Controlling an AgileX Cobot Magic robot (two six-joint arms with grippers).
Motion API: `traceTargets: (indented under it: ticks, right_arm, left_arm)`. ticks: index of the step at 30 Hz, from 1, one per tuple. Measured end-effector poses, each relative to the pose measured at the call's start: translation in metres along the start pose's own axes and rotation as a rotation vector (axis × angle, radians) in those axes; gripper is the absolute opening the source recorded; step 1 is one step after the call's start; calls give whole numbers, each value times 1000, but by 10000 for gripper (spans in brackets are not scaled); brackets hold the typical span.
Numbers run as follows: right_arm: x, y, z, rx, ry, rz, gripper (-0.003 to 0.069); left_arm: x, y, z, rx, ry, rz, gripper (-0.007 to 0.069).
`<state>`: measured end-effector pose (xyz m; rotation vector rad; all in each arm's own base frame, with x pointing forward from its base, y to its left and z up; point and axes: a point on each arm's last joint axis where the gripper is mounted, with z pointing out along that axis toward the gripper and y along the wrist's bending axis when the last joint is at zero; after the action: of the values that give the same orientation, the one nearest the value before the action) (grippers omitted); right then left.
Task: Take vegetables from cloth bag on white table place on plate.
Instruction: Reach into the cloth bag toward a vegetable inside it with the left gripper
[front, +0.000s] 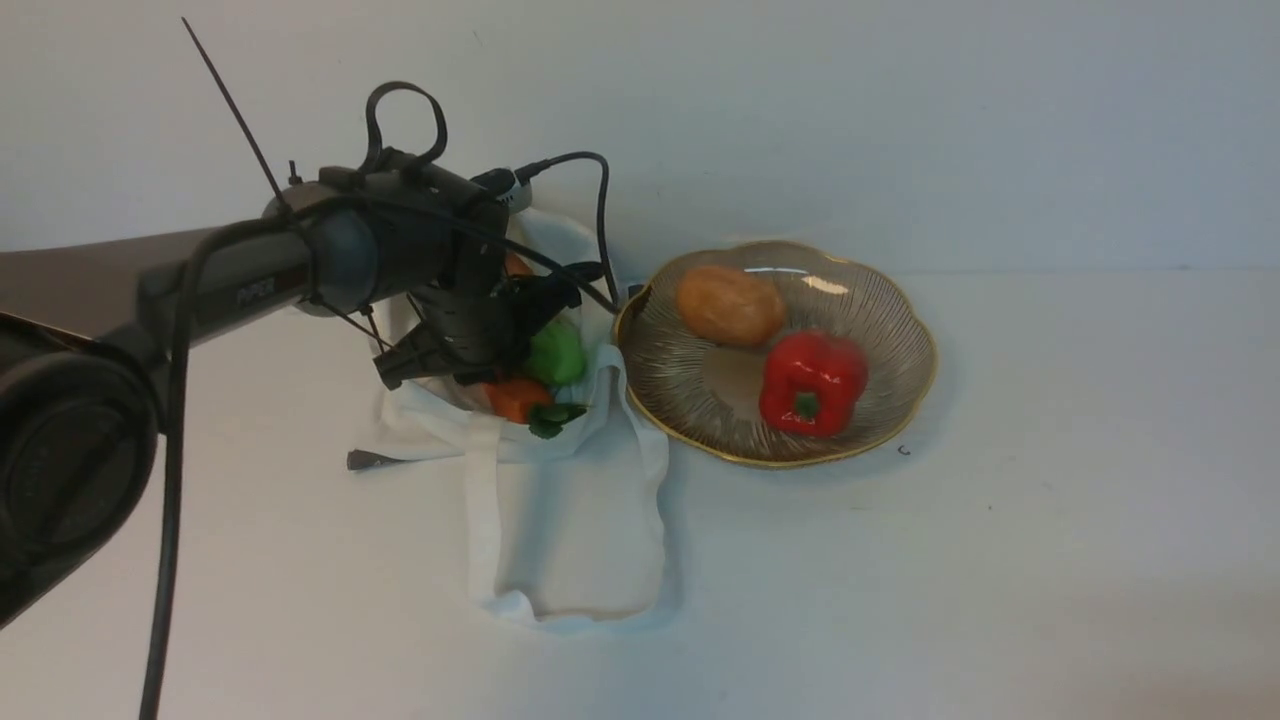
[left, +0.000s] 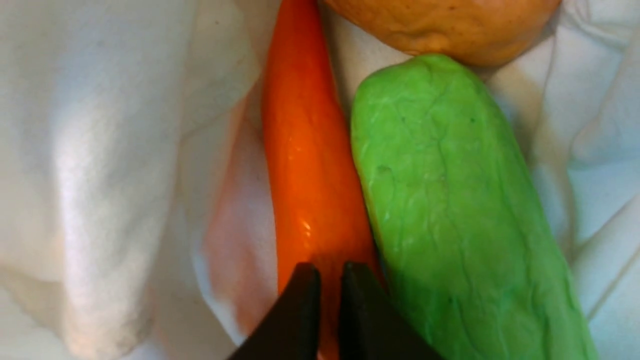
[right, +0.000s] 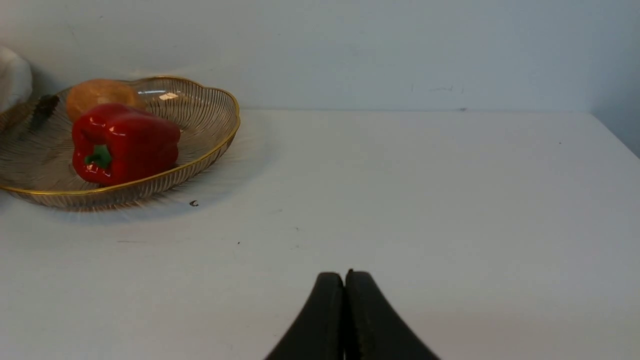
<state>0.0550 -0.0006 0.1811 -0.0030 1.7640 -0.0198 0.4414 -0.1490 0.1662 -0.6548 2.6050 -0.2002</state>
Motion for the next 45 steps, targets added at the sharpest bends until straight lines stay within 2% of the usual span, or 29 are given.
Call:
traceTargets:
  ticks: [8, 12, 16, 17, 19, 24, 32, 36, 38, 41, 45]
  right_arm:
    - [0, 0, 0, 0, 0, 0, -15]
    - [0, 0, 0, 0, 0, 0, -15]
    - [0, 0, 0, 0, 0, 0, -15]
    - [0, 0, 0, 0, 0, 0, -15]
    - [0, 0, 0, 0, 0, 0, -15]
    - [0, 0, 0, 0, 0, 0, -15]
    - [0, 0, 0, 0, 0, 0, -15]
    - [0, 0, 0, 0, 0, 0, -15]
    - [0, 0, 0, 0, 0, 0, -15]
    - [0, 0, 0, 0, 0, 0, -15]
    - [0, 0, 0, 0, 0, 0, -15]
  left_arm:
    - [0, 0, 0, -1, 0, -6, 45]
    - [0, 1, 0, -12, 4, -9, 123]
    - [0, 2, 0, -21, 7, -35, 245]
    - [0, 2, 0, -21, 7, -36, 251]
    - [0, 2, 0, -22, 8, -42, 328]
    - [0, 2, 0, -22, 8, -50, 409]
    - [3, 0, 12, 2, 0, -60, 419]
    - [7, 3, 23, -17, 16, -76, 418]
    - [7, 3, 25, -21, 16, -76, 398]
    - [7, 3, 23, -28, 10, -51, 316]
    - [3, 3, 7, -27, 2, 19, 309]
